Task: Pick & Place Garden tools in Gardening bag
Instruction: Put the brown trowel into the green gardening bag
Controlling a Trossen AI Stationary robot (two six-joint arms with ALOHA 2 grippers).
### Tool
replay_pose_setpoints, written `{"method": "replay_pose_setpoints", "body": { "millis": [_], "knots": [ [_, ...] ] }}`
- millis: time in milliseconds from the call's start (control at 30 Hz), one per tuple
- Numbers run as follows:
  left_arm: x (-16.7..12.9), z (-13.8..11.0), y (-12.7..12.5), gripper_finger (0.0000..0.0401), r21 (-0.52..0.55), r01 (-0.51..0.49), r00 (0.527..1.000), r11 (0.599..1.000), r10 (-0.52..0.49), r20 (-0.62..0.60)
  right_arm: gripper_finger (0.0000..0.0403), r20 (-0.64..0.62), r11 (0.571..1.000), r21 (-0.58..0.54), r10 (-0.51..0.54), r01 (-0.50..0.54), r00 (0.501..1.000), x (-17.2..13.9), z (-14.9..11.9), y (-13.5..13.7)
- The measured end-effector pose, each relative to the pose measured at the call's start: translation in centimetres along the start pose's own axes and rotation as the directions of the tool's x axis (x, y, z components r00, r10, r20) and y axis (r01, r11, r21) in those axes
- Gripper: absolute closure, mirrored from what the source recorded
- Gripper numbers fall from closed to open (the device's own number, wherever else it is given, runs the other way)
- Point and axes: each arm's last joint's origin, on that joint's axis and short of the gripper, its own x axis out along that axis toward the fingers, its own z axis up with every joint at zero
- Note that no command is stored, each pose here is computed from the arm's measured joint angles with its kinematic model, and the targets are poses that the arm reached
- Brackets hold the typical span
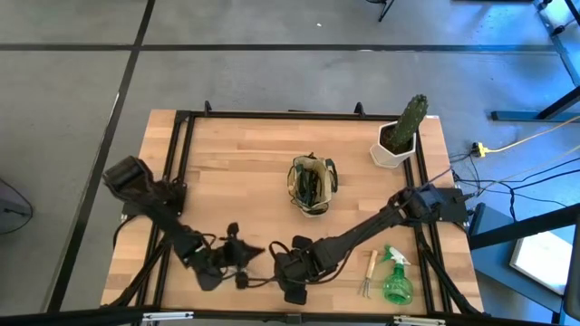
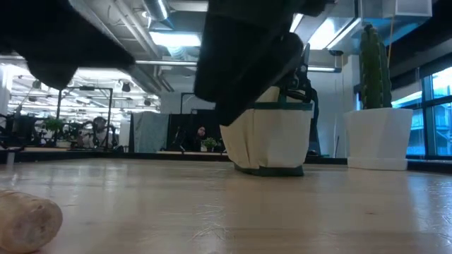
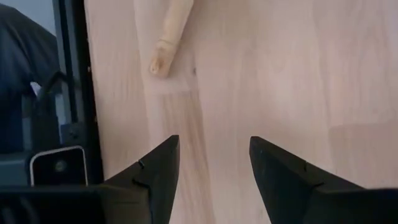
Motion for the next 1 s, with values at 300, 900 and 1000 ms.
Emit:
{"method": "replay_pose_setpoints", "body": {
  "millis": [300,900,1000],
  "knots": [
    [-3.6,2.0,-4.7,0.038,0.123,0.375,0.927,0.919,-0.371,-0.061,0.0206,0.011,0.956,-0.292,-0.029,0.031,1.0,-0.1,-1.1,1.2],
    [-1.2,3.3,-5.5,0.0241,0.349,0.428,0.758,0.833,-0.121,-0.641,0.0206,-0.073,0.924,-0.255,-0.314,0.287,0.947,-0.7,-3.7,0.3],
    [-1.1,2.8,-5.4,0.0212,0.393,0.443,0.751,0.806,-0.094,-0.654,0.0206,-0.064,0.921,-0.256,-0.319,0.294,0.945,-0.8,-4.0,0.7]
  ]
}}
